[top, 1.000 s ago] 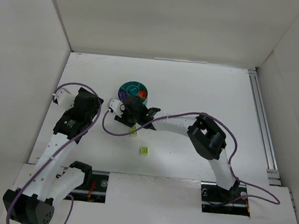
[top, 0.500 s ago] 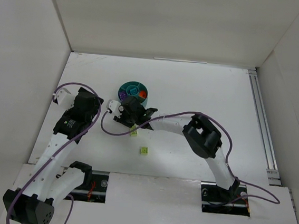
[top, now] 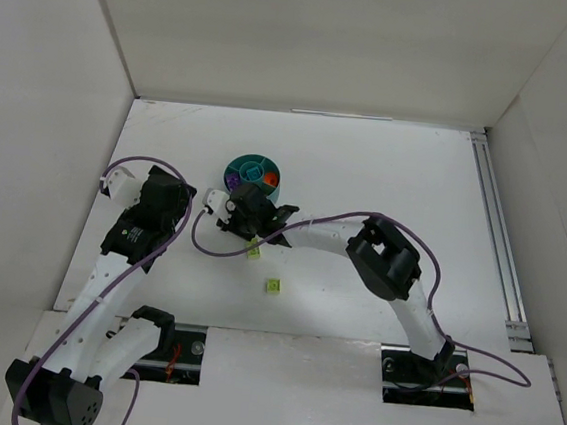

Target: Sort the legos into containers by color

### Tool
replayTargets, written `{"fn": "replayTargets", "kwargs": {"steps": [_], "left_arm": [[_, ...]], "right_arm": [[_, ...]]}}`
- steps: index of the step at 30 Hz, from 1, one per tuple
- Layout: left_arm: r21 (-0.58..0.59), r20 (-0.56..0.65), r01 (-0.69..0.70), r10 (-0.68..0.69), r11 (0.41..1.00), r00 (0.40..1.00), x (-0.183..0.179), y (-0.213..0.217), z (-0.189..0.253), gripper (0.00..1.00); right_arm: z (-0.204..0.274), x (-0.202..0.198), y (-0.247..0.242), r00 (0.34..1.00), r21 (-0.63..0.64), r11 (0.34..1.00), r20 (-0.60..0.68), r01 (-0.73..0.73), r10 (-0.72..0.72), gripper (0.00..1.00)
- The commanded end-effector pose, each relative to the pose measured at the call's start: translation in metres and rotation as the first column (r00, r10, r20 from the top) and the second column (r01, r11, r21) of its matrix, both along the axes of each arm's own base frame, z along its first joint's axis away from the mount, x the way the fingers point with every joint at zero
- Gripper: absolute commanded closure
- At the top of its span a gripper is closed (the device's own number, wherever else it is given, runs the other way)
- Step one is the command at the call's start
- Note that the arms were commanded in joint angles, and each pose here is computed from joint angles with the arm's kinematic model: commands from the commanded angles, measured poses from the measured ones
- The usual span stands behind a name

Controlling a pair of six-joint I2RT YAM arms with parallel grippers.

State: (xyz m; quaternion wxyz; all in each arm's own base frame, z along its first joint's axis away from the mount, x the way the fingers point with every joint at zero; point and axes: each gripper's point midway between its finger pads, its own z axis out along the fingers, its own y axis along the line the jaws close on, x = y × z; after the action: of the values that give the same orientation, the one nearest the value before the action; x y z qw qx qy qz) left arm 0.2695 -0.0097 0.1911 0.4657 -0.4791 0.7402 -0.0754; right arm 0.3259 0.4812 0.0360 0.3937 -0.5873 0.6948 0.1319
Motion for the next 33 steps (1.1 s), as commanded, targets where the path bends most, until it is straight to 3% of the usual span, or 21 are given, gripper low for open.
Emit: {"fn": "replayTargets", "kwargs": {"steps": [1,7,10,13,25,33], "left_arm": [[0.007,0.017,0.0,0.0,1.0,1.0,0.003,0.002,0.002,0.0],[0.007,0.017,0.0,0.0,1.0,1.0,0.003,0.002,0.002,0.0],[0.007,0.017,0.0,0.0,1.0,1.0,0.003,0.002,0.002,0.0],[0.009,0.012,0.012,-0.012,1.0,1.0,0.003,0.0,0.002,0.0],[0.003,0.011,0.02,-0.02,1.0,1.0,0.005,-0.002,0.001,0.0],[0.003,0.011,0.02,-0.02,1.0,1.0,0.005,-0.002,0.001,0.0]], "right_arm": [[0.009,-0.003,-0.002,1.0,0.012,1.0,0.012,0.01,-0.01,0.69],[0.011,-0.004,-0.004,1.0,0.016,1.0,0.006,0.016,-0.016,0.72],[0.007,-0.006,-0.006,1.0,0.008,1.0,0.001,0.016,-0.016,0.63],[0.003,-0.006,-0.013,1.0,-0.01,0.999,0.005,0.03,-0.03,0.63],[0.004,-0.011,-0.013,1.0,-0.004,1.0,-0.008,0.014,-0.014,0.82],[0.023,-0.007,0.0,0.999,0.042,0.999,0.026,-0.028,0.027,0.85]]}}
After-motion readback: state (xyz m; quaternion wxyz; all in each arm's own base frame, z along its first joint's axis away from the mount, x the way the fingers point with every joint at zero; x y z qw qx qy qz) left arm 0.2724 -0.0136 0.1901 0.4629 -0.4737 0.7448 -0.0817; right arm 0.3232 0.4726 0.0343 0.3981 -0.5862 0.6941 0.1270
